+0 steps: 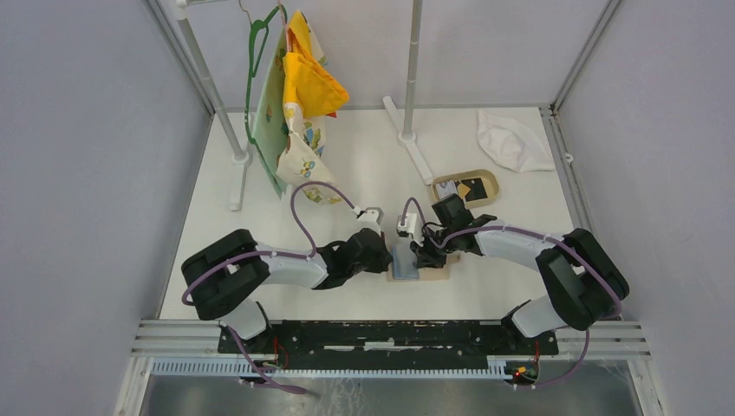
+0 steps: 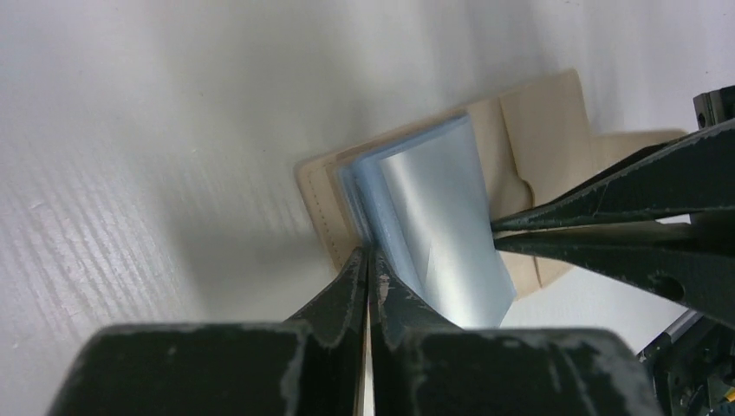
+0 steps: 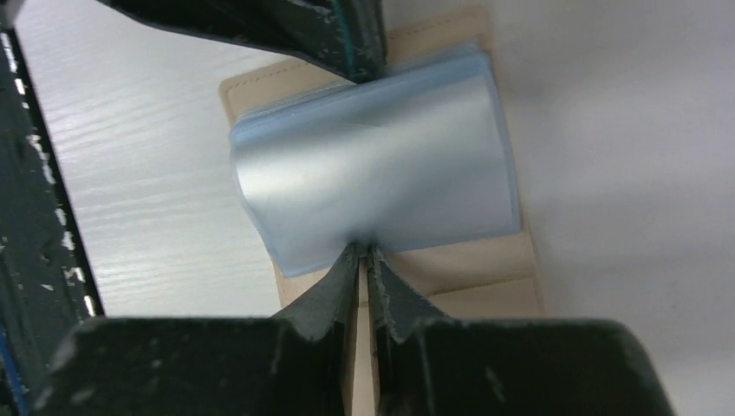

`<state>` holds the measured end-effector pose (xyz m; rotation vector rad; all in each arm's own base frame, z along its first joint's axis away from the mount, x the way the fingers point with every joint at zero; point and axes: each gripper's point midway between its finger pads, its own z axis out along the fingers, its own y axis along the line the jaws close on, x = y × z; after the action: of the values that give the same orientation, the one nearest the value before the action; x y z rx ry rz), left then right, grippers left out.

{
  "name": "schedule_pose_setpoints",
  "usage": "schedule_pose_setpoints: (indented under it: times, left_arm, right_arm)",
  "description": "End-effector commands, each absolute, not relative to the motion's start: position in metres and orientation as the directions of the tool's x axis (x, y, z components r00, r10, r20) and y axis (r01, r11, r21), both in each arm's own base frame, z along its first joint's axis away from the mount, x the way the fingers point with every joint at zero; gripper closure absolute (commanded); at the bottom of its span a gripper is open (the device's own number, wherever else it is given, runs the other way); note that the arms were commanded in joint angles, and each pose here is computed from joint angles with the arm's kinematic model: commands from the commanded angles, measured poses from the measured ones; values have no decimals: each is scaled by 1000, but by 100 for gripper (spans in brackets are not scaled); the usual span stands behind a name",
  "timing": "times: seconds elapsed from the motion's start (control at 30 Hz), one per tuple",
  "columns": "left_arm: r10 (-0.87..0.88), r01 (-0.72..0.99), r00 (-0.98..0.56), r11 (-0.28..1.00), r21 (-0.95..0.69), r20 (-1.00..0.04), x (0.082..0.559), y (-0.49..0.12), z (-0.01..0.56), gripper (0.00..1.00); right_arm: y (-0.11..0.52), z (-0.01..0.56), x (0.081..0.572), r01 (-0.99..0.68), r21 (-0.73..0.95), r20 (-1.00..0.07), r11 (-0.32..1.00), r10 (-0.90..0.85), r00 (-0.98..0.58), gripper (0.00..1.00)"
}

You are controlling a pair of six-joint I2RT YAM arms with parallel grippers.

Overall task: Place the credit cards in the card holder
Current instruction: Open the card holder at the center of the board.

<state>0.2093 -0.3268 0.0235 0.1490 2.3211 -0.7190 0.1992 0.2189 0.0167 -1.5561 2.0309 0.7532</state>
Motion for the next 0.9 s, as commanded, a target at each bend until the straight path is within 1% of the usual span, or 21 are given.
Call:
schedule_pose_setpoints:
  times: [0.0, 0.13, 0.33, 0.47, 0.57, 0.87]
  left_arm:
    - [-86, 344, -715, 821, -456, -694, 214, -332, 48, 93]
    - [-99, 362, -721, 791, -494, -686, 203, -327, 60, 89]
    - [-96, 389, -751, 735, -555, -654, 188, -333, 75, 88]
    - [-72, 362, -768, 771, -524, -637, 190, -332, 64, 88]
    - [-52, 345, -783, 793, -502, -620, 189, -330, 52, 78]
    - [-58, 365, -790, 755, -545, -610, 187, -342, 58, 67]
  right_arm:
    - [236, 30, 188, -967, 195, -700, 162, -668, -253, 86]
    - [231, 35, 199, -970, 136, -714, 200, -659, -236, 82]
    - [224, 29, 206, -964, 124, -692, 237, -675, -255, 82]
    - [223, 27, 207, -962, 123, -684, 244, -681, -260, 82]
    - [222, 25, 208, -961, 120, -680, 250, -685, -263, 82]
    - [219, 23, 210, -957, 122, -670, 262, -690, -274, 81]
